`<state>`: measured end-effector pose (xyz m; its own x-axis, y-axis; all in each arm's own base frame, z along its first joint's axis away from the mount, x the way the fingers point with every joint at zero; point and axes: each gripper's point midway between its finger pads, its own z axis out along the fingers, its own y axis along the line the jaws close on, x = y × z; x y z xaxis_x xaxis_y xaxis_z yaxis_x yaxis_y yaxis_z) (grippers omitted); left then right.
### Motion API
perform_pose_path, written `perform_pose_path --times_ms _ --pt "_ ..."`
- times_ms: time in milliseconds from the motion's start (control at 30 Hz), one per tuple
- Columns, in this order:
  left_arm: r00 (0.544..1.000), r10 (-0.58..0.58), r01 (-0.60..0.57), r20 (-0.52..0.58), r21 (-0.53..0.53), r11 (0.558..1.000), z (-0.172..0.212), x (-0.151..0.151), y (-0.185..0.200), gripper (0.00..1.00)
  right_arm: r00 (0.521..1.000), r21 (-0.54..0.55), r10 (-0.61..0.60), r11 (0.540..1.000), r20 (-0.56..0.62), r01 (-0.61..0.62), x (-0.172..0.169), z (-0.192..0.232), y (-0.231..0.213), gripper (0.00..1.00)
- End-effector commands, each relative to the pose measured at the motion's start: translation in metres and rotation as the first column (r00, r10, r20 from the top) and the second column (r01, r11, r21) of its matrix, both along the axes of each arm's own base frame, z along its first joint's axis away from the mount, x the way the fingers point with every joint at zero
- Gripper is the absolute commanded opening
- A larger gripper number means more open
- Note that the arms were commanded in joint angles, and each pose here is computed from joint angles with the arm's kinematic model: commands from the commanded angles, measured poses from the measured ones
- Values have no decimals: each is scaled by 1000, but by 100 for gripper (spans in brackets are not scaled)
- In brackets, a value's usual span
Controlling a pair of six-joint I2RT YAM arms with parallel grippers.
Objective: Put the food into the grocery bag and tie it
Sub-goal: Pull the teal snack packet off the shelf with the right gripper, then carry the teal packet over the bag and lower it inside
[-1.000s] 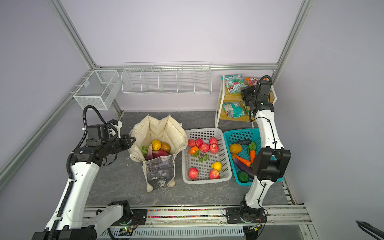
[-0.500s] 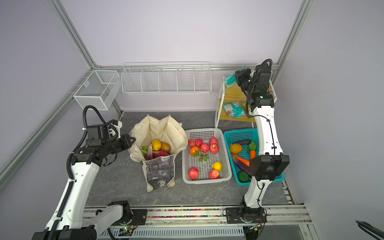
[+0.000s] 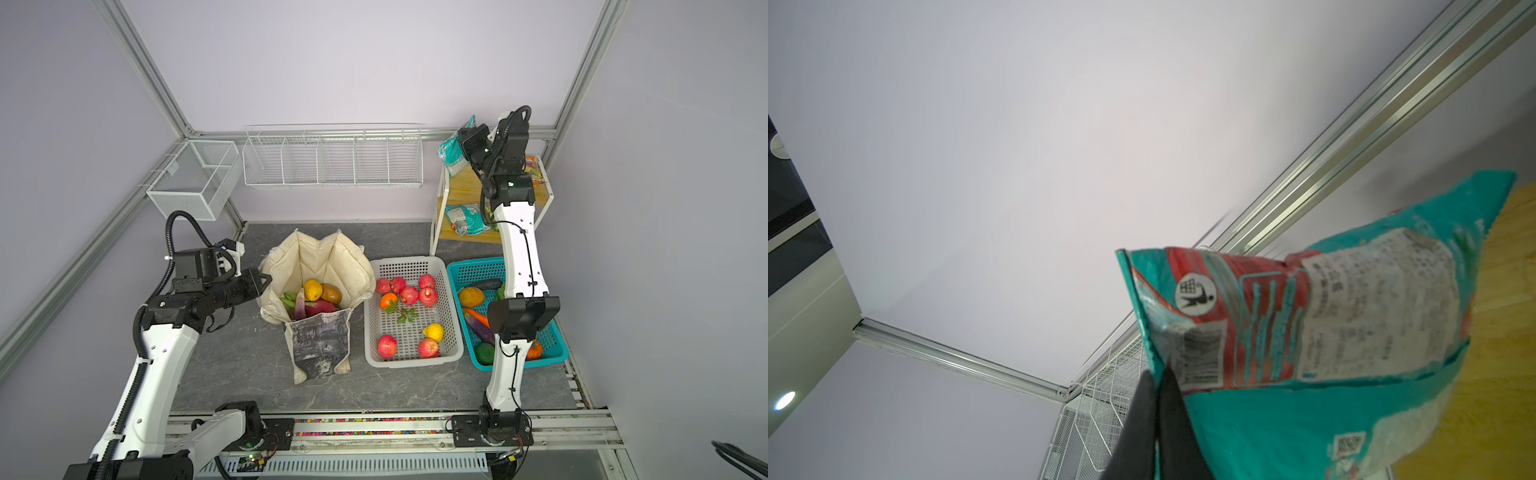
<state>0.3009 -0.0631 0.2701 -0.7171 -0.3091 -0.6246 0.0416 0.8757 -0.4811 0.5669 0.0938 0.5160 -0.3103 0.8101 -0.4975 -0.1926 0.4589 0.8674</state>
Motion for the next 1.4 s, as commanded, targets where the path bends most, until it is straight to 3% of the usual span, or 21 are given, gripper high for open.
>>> perform_pose_path --times_ms 0,233,467,700,900,1067,1267,1367 --pt "999 -16 16 39 -8 1000 10 2 -4 0 992 0 20 1000 126 -21 -22 44 8 7" --pt "999 -16 16 39 -10 1000 9 2 -4 0 977 -3 45 999 209 -45 -56 82 20 7" --pt "999 -15 16 45 -10 1000 11 1 -4 0 949 -29 45 999 313 -38 -112 131 23 7" --pt "999 -17 18 45 -15 1000 13 -1 -5 0 940 -68 97 995 328 -79 -158 147 36 7" --pt "999 -18 18 42 -16 1000 14 -7 -5 0 936 -127 203 977 287 -173 -197 127 70 7" --pt "1000 -22 22 20 -2 1000 11 -10 -4 0 916 -203 337 934 217 -296 -224 92 120 7" --pt "1000 -12 12 19 0 1000 13 -11 -2 0 858 -287 500 845 121 -452 -252 45 196 7" --pt "1000 -8 7 19 11 1000 16 -13 0 0 809 -332 585 777 65 -535 -268 20 240 7"
